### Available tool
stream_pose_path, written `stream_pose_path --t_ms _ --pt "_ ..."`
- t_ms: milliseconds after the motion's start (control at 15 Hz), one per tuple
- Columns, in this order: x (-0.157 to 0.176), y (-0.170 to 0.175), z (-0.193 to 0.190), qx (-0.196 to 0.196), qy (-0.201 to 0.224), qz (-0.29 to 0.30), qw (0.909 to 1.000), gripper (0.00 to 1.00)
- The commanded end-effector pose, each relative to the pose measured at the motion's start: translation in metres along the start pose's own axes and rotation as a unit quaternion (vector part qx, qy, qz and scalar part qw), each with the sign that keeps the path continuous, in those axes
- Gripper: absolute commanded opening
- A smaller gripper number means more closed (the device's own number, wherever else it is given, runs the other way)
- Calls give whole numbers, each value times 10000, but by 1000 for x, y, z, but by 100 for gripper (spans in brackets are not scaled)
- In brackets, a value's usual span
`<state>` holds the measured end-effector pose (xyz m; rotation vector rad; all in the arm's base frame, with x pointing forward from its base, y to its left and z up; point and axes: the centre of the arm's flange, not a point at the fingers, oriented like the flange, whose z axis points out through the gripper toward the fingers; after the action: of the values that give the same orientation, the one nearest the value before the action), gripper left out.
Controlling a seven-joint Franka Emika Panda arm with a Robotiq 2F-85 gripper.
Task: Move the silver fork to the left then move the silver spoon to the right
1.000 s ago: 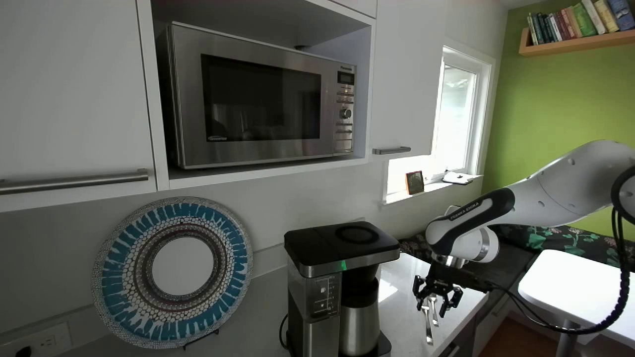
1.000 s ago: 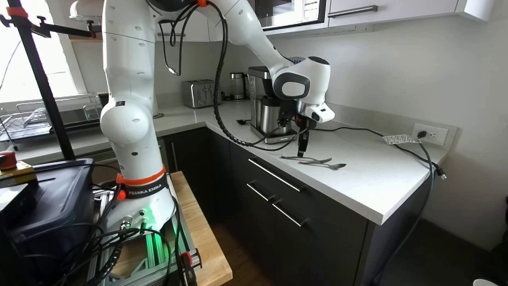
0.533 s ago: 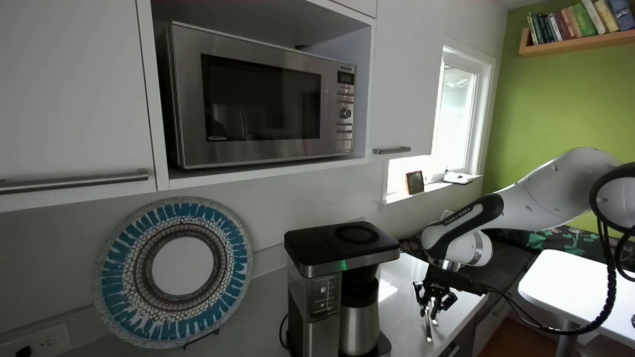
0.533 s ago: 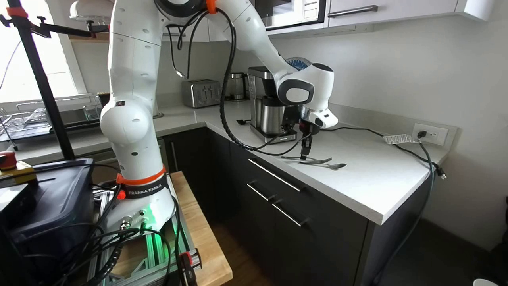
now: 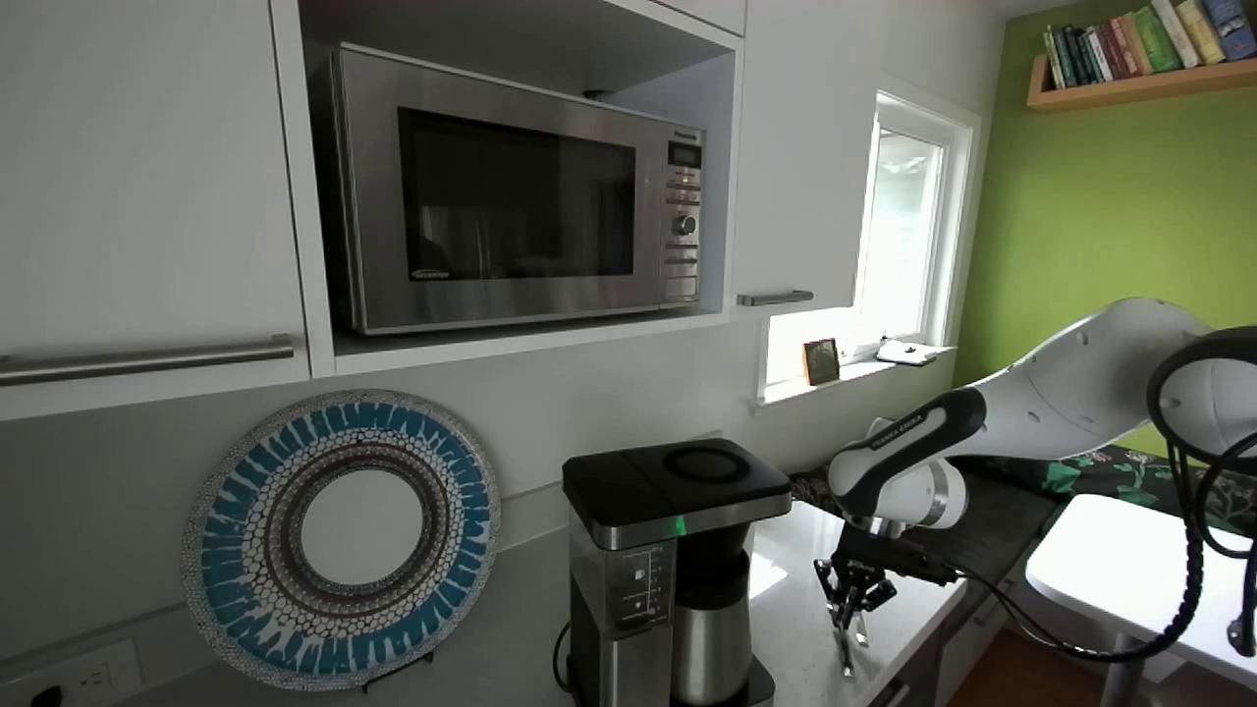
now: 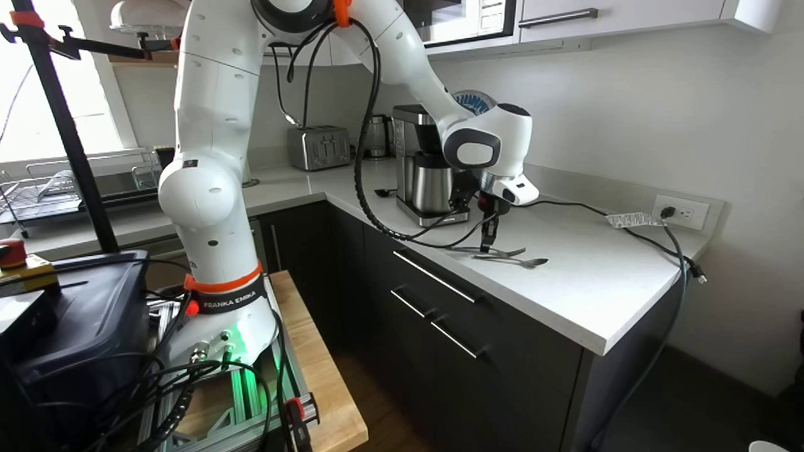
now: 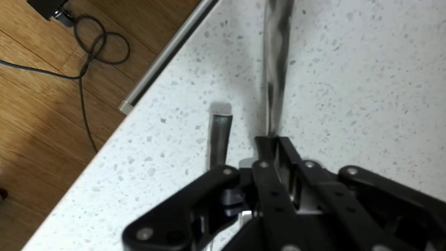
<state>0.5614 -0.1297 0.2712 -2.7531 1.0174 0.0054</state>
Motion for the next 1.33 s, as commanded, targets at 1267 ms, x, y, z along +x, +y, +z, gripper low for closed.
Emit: stream_pose_path --t_ms 1267 --pt "33 -130 -47 -399 1052 -2853 9518 9"
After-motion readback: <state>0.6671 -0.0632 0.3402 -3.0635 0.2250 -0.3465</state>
